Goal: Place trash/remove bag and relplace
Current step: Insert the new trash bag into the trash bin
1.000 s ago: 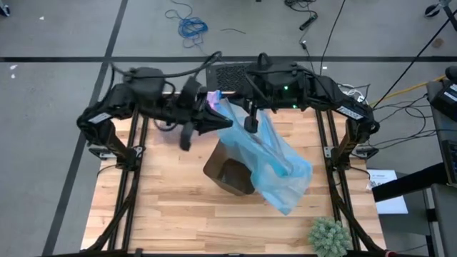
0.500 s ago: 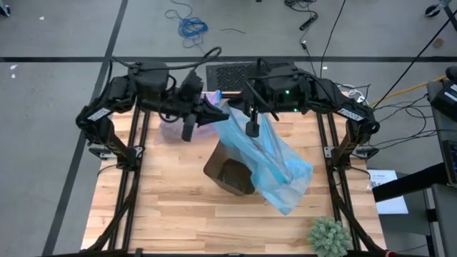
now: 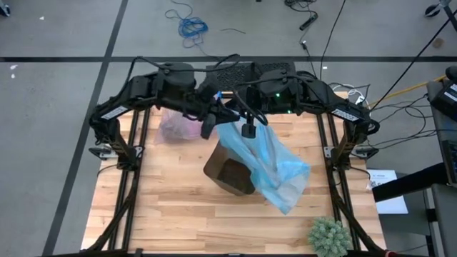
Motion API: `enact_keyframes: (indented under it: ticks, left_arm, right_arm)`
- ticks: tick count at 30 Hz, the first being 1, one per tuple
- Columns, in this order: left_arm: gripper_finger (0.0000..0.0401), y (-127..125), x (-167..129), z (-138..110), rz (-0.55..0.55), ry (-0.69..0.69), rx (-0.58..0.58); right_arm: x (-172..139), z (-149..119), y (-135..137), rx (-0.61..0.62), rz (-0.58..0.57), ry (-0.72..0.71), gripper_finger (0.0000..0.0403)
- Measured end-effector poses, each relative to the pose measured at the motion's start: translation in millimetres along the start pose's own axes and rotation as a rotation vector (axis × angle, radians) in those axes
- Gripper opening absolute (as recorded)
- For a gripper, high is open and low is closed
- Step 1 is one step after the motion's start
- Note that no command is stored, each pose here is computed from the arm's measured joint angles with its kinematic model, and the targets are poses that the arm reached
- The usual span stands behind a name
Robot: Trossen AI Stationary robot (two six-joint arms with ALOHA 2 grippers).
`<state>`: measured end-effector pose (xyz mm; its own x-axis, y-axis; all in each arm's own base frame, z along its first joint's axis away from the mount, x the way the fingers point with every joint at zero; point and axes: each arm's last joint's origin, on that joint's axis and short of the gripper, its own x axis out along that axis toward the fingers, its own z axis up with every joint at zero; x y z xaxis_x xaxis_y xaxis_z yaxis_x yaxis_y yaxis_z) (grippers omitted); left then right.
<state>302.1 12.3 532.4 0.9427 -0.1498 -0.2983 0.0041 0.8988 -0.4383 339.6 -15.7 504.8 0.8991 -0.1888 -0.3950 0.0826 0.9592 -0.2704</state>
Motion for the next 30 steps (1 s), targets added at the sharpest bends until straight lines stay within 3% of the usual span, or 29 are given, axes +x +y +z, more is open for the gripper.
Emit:
enact_keyframes:
  ticks: [11,30]
  left_arm:
    - [0.0000,15.7,21.2,-17.9,0.065,0.193,-0.051]
    - [0.0000,-4.3,13.2,-48.2,0.200,0.383,-0.095]
  right_arm:
    - [0.0,2.9,-0.8,0.005,-0.009,-0.029,0.0000]
    - [-37.7,14.6,-8.7,0.117,-0.019,-0.153,0.0000]
